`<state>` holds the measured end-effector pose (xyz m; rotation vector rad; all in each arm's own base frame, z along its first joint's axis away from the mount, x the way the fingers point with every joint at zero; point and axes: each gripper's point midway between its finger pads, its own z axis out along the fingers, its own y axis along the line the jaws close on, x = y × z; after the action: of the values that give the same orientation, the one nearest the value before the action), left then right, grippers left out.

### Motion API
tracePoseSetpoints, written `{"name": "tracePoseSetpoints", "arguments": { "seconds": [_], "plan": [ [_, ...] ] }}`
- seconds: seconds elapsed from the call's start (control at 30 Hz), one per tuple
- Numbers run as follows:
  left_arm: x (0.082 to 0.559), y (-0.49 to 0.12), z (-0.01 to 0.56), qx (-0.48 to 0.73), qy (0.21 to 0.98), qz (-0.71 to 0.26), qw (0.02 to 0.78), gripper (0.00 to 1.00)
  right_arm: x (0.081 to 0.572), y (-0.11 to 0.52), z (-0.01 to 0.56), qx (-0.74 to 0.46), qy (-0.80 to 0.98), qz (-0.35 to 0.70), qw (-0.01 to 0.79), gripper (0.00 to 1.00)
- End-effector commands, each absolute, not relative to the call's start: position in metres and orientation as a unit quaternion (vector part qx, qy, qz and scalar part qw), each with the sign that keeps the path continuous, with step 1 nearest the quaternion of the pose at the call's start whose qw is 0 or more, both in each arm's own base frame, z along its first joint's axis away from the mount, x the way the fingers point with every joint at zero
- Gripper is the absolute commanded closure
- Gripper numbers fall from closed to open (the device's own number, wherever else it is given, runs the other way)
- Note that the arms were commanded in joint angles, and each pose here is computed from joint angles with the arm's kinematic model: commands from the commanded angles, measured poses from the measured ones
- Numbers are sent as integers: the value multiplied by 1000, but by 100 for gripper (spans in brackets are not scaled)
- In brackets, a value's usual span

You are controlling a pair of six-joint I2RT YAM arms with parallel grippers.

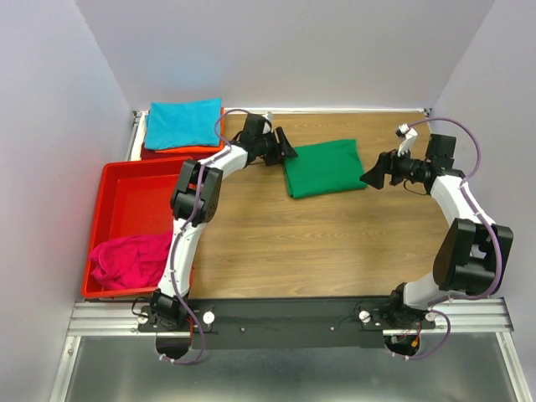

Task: Fold and stack the t-shirts
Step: Fold the tshirt, then neatly place the folded tshirt to the corner

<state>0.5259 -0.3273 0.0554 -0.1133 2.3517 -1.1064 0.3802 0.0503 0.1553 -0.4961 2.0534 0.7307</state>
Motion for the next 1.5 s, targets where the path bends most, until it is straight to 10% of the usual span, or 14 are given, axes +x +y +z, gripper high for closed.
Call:
{"name": "tracePoseSetpoints", "arguments": {
  "seconds": [0.0, 0.1, 0.27, 0.47, 0.67, 0.97, 1.47],
  "plan": [
    [510, -347, 16, -49, 900, -380, 209, 35, 371, 51, 168, -207, 813, 308, 448, 0],
    [511, -347, 7, -51, 906, -364, 211, 47, 370, 49, 174, -207, 809, 311, 455, 0],
    [511, -352, -2, -37, 909, -355, 216, 100, 369, 42, 180, -201, 805, 311, 464, 0],
    [528, -355, 41, 51, 893, -323, 308, 100, 368, 36, 180, -192, 806, 312, 466, 0],
    [542, -274, 118, 124, 886, -96, 437, 100, 367, 33, 182, -187, 804, 317, 467, 0],
    [532, -187, 143, 208, 871, 141, 423, 100, 367, 32, 181, -187, 804, 317, 467, 0],
    [535, -124, 241, 179, 820, 257, 479, 100, 363, 30, 188, -185, 799, 324, 473, 0]
  ]
}}
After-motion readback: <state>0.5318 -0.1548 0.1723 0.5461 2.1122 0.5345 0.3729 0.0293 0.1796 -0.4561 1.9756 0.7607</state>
